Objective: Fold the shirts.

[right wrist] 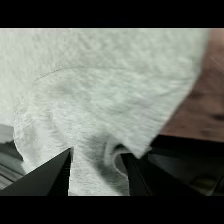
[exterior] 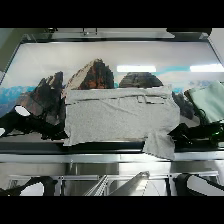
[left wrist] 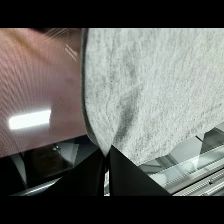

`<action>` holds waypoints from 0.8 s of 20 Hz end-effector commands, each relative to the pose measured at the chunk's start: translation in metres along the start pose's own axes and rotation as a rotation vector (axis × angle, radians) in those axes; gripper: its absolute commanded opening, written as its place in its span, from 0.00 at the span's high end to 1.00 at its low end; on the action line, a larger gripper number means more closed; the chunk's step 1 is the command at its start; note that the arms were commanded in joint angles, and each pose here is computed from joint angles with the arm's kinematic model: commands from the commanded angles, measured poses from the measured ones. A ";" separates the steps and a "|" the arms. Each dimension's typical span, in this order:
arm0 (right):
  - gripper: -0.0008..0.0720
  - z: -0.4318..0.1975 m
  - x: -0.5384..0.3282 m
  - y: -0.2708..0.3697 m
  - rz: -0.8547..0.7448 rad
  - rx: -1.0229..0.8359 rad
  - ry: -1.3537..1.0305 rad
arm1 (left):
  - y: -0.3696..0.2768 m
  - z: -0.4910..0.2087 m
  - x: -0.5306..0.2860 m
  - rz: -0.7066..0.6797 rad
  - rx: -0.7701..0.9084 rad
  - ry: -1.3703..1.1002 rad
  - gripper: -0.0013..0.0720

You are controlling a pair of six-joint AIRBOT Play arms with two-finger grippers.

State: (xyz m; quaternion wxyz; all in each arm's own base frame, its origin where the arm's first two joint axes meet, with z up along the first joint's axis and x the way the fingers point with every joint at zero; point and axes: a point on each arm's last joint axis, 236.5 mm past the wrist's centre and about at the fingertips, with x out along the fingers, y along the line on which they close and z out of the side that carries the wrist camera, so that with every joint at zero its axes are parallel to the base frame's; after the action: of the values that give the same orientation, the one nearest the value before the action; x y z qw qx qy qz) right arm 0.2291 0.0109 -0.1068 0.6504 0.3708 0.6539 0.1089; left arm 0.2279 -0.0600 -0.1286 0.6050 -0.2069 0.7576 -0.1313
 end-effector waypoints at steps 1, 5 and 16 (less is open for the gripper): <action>0.42 0.017 -0.015 -0.024 -0.023 0.044 -0.099 | 0.002 0.001 0.000 0.008 0.005 -0.006 0.96; 0.42 0.038 -0.026 -0.025 0.075 0.013 -0.211 | 0.002 0.002 -0.001 0.009 0.005 -0.008 0.95; 0.46 0.000 0.005 0.025 0.301 -0.048 0.056 | 0.003 0.005 -0.001 0.013 0.006 -0.021 0.96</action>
State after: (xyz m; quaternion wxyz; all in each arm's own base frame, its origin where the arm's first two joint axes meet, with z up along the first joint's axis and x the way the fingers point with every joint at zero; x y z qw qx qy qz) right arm 0.2481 0.0031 -0.1094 0.6557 0.4352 0.5927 0.1713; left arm 0.2283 -0.0597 -0.1285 0.6059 -0.2051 0.7572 -0.1322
